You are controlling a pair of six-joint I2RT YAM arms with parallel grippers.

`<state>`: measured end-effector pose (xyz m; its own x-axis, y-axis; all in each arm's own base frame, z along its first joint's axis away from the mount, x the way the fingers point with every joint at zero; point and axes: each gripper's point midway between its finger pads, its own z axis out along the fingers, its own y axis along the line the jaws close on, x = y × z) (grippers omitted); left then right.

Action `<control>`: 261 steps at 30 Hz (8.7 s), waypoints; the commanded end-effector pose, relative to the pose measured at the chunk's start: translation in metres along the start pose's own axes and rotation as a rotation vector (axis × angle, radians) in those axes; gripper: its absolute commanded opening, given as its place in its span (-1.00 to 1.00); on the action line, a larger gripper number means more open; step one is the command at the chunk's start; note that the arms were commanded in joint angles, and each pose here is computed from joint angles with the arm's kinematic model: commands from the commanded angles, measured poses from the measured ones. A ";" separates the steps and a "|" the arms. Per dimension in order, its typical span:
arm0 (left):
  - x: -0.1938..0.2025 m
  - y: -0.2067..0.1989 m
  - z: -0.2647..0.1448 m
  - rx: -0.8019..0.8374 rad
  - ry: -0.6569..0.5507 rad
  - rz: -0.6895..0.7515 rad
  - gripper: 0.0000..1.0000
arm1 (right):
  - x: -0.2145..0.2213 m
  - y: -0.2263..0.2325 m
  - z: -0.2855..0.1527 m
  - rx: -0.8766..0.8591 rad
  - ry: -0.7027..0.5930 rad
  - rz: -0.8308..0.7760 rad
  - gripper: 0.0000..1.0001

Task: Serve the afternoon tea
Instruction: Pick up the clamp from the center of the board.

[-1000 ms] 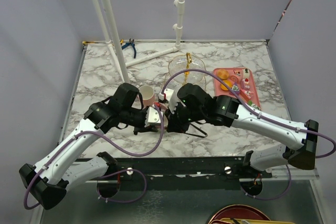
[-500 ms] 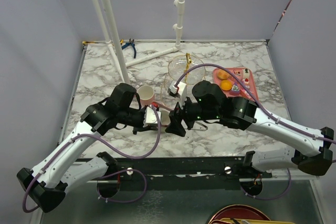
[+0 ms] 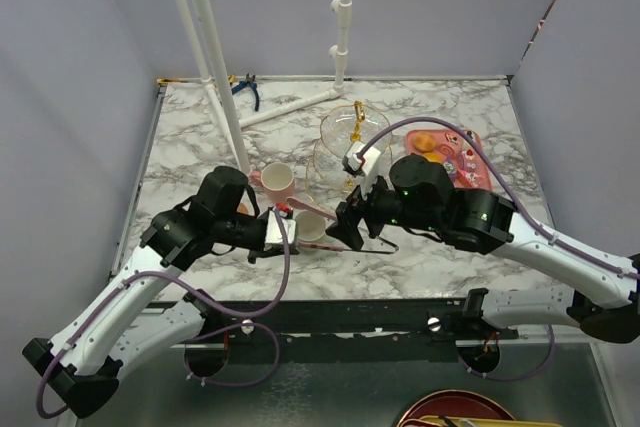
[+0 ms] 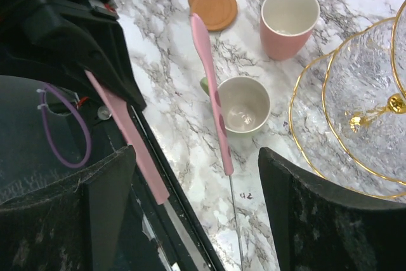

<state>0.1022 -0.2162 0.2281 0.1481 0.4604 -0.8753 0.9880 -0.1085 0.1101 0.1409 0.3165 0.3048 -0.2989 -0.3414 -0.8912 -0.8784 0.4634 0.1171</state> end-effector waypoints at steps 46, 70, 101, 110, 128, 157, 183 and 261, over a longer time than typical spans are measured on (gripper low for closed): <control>-0.019 -0.014 -0.008 -0.047 -0.160 0.090 -1.00 | 0.034 -0.038 0.060 -0.003 0.168 0.004 -0.31; -0.025 -0.047 -0.027 0.004 -0.179 0.127 -1.00 | -0.009 -0.051 0.080 0.045 0.043 0.015 -0.99; -0.021 -0.001 -0.013 -0.041 -0.076 0.203 0.28 | 0.026 -0.005 0.085 0.048 0.314 -0.126 -0.99; -0.008 -0.006 -0.009 0.006 -0.029 0.195 -0.76 | 0.023 0.006 0.083 0.065 0.327 -0.223 -0.95; -0.032 -0.005 0.009 -0.011 -0.270 0.008 -1.00 | -0.058 0.034 0.016 -0.052 -0.021 -0.185 1.00; -0.153 0.030 -0.050 -0.223 -0.606 -0.060 -1.00 | -0.016 0.059 -0.049 -0.261 -0.183 -0.063 1.00; -0.193 -0.021 -0.070 0.060 -0.646 0.010 -1.00 | -0.125 0.054 -0.064 -0.185 -0.808 -0.272 1.00; -0.217 -0.010 -0.082 -0.016 -0.731 0.039 -1.00 | -0.168 0.063 -0.088 -0.200 -0.778 -0.296 1.00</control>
<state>0.0810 -0.2484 0.4521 0.1023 -0.2451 -0.9641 0.9925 -0.0401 0.1156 0.1038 0.3356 0.4785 0.1886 0.2048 -0.9605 -0.9594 0.2472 -0.1357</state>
